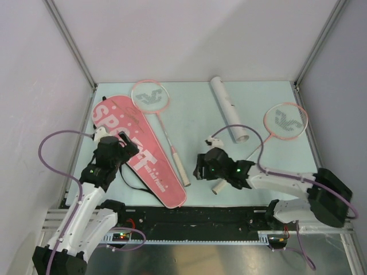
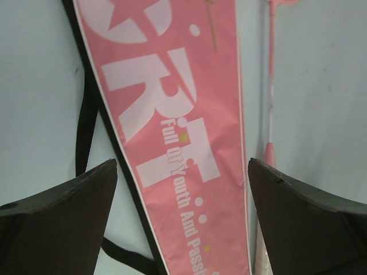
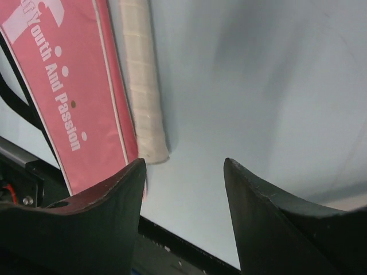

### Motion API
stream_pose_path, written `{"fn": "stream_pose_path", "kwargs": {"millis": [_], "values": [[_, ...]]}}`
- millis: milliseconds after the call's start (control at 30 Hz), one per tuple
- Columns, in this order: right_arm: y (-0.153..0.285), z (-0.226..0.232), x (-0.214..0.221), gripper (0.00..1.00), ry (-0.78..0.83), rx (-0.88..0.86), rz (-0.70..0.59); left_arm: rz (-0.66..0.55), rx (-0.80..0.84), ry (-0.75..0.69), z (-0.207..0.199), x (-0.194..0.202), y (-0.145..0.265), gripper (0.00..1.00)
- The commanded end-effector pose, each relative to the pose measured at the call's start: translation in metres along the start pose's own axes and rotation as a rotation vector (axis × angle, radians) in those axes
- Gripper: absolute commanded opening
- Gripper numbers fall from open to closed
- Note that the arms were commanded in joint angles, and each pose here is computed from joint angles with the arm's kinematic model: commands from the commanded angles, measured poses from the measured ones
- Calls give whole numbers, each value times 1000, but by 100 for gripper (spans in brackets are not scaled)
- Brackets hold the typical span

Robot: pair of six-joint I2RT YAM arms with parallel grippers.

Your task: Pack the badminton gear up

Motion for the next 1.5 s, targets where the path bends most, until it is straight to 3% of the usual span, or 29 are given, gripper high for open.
{"fn": "stream_pose_path", "kwargs": {"millis": [0, 300, 800, 867, 1000, 1067, 1200, 1467], "values": [[-21, 47, -36, 63, 52, -18, -159, 27, -78, 116, 16, 13, -1, 98], [-76, 74, -49, 68, 258, 82, -114, 67, -130, 258, 28, 28, -6, 97], [-140, 71, -32, 62, 363, 106, -13, 32, 15, 203, 5, 2, 13, 93], [-144, 70, -27, 58, 368, 126, -3, 56, 59, 176, -1, 2, 14, 93], [-138, 69, -30, 21, 344, 177, -23, 78, 118, 157, -11, -1, 10, 91], [-128, 71, -36, 10, 331, 188, -40, 88, 140, 155, -16, -2, 4, 90], [-101, 82, -51, 1, 289, 148, -72, 126, 208, 219, -29, 1, -10, 87], [-61, 104, -60, 0, 251, 76, -119, 180, 422, 310, -58, 9, -50, 82]]}}
Point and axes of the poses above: each gripper's point midway between its finger pads, its own y axis back along the fingers, its own z axis along the line the jaws close on, x = y × z, the point moved 9 cm from there along y, back along the fingers, and after that the axes turned 7 degrees about y, right-handed, at the moved point
